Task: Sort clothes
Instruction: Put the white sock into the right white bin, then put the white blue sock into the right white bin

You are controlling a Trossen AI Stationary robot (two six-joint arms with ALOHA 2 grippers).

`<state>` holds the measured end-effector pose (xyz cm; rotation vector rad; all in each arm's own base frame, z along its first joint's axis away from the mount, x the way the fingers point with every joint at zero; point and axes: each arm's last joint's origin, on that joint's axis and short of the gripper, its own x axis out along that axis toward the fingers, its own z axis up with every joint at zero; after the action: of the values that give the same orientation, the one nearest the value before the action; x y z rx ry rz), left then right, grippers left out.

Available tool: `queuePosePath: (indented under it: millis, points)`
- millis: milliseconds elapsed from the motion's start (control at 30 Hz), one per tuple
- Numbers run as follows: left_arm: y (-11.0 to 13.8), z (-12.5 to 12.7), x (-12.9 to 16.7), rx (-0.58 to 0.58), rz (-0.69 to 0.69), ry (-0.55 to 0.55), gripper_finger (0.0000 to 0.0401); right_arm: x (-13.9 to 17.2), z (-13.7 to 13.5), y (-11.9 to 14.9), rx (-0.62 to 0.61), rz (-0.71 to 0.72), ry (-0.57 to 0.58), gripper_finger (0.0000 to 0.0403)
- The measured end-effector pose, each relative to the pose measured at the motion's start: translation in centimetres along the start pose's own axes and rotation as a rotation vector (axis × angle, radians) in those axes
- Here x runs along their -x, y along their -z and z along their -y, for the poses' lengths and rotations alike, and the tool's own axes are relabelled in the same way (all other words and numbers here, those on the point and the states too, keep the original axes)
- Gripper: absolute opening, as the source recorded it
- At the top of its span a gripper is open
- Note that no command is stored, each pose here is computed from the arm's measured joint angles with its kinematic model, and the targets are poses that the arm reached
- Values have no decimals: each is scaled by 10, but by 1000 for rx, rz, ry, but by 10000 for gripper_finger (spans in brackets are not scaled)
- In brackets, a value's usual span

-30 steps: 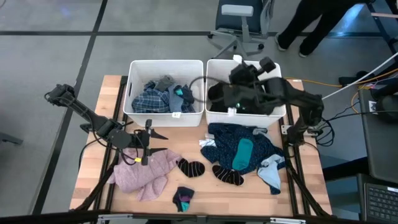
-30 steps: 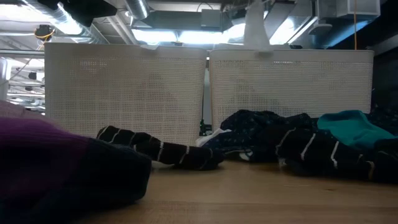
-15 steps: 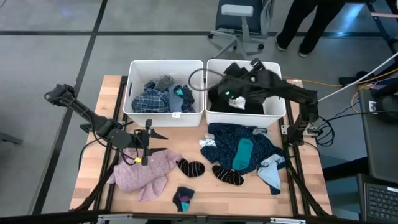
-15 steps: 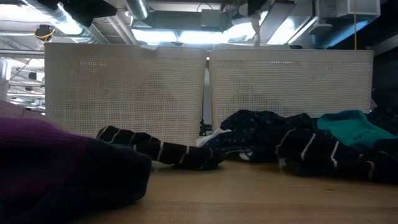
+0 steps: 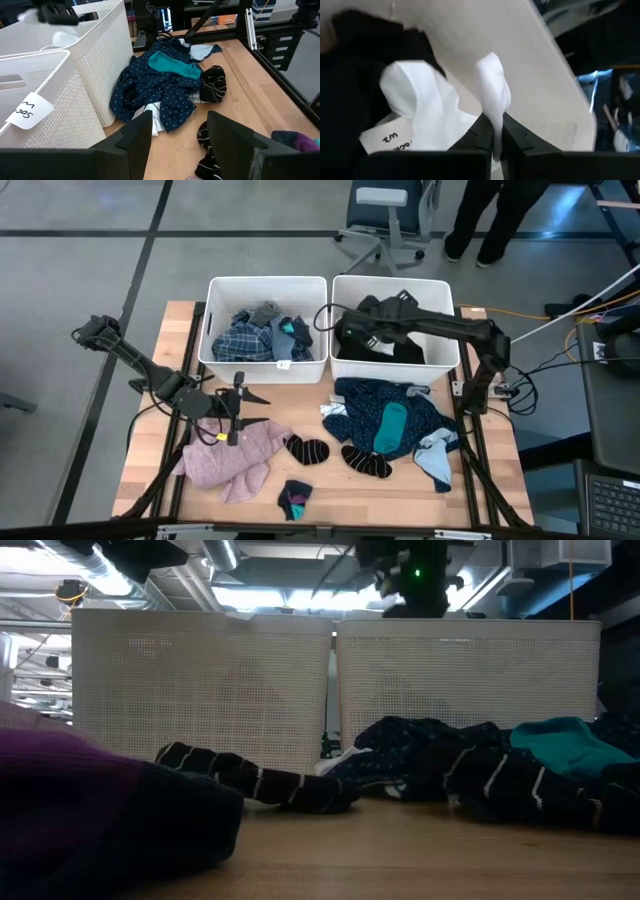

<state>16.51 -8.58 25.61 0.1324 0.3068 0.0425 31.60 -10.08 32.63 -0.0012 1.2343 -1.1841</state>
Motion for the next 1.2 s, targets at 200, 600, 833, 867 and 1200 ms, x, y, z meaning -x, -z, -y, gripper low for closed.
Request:
queuePosePath:
  millis: [200, 600, 833, 867, 1200]
  points:
    - [0, 0, 0, 9, 1, 0, 180, -18, -3, 6, -9, -94, -33, 64]
    - [0, 0, 0, 18, 0, 0, 180, -6, 3, -1, -42, -101, -123, 254]
    - [0, 0, 0, 25, 0, 0, 180, 29, 22, -10, -89, -30, -181, 260]
    - [0, 0, 0, 25, 0, 0, 180, 36, 25, -11, -100, -13, -203, 259]
    - [1, 0, 0, 22, -5, 0, 180, 107, 31, -6, -70, 154, -442, 255]
